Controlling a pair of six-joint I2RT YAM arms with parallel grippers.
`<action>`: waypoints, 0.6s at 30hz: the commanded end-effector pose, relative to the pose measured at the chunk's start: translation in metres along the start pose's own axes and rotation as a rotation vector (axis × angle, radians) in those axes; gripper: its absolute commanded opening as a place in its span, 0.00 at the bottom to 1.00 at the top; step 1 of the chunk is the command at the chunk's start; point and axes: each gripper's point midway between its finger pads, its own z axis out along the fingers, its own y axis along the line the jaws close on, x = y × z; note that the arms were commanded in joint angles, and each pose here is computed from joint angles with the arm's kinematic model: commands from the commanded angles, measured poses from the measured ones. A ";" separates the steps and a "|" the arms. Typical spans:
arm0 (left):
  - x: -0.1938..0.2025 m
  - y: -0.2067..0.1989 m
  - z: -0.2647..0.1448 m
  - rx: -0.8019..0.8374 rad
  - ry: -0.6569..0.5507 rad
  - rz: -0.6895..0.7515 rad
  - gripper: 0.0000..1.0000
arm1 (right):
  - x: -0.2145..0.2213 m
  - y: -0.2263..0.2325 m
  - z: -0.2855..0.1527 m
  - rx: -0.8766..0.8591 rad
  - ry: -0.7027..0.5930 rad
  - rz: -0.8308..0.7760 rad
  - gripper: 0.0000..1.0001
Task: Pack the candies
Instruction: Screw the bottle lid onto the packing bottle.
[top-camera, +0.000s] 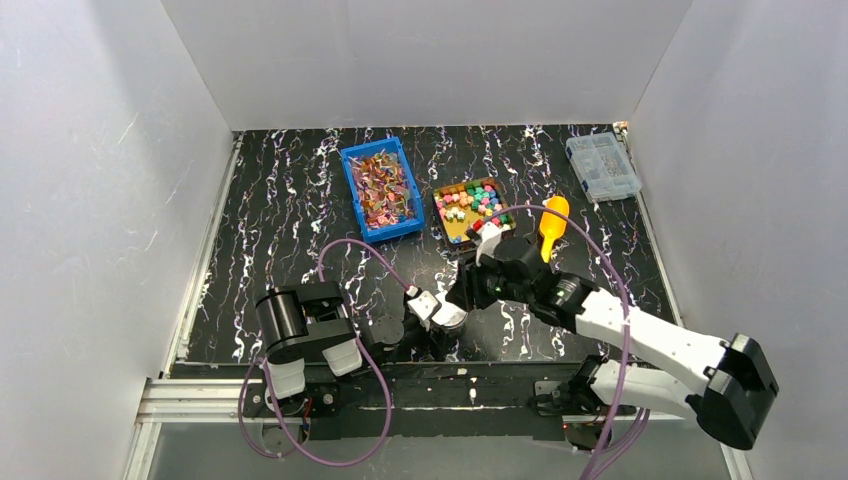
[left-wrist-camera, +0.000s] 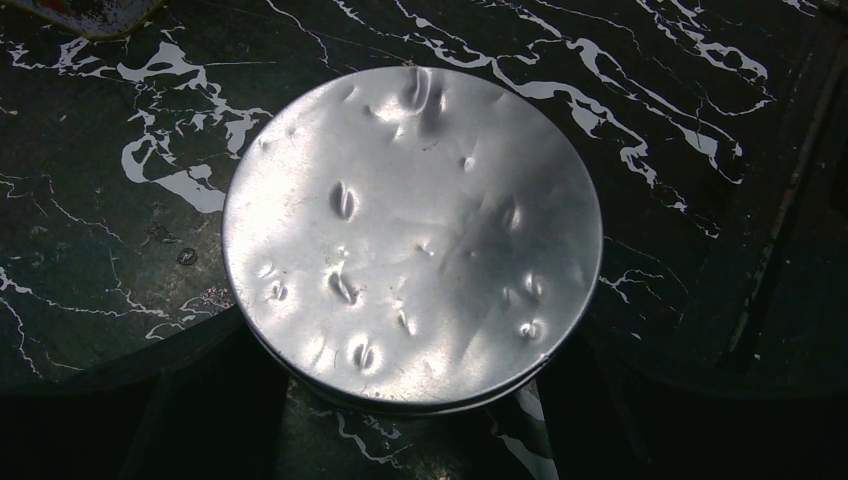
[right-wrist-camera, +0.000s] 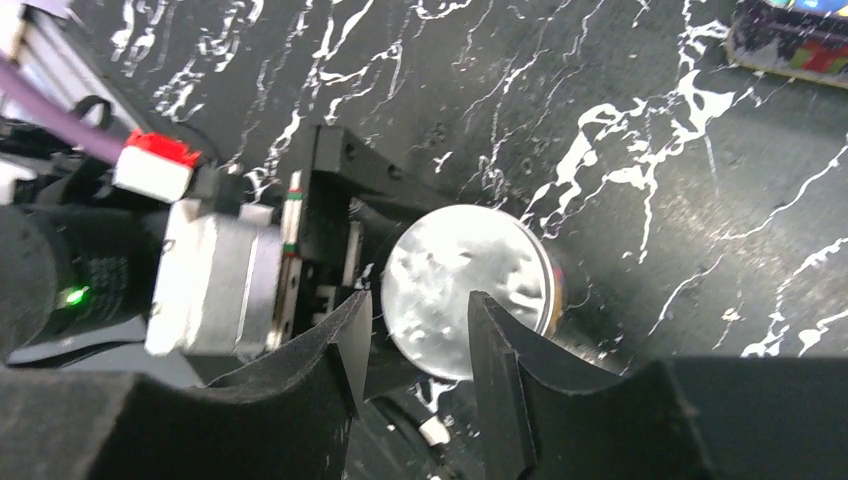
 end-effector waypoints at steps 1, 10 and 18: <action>0.044 0.014 -0.017 -0.043 0.164 0.008 0.43 | -0.016 -0.014 0.014 0.071 -0.001 -0.093 0.50; 0.047 0.011 -0.019 -0.022 0.177 0.013 0.43 | -0.016 -0.029 0.048 0.066 0.039 -0.124 0.47; 0.049 0.013 -0.022 -0.025 0.182 0.018 0.42 | -0.014 -0.036 0.056 0.052 0.057 -0.116 0.45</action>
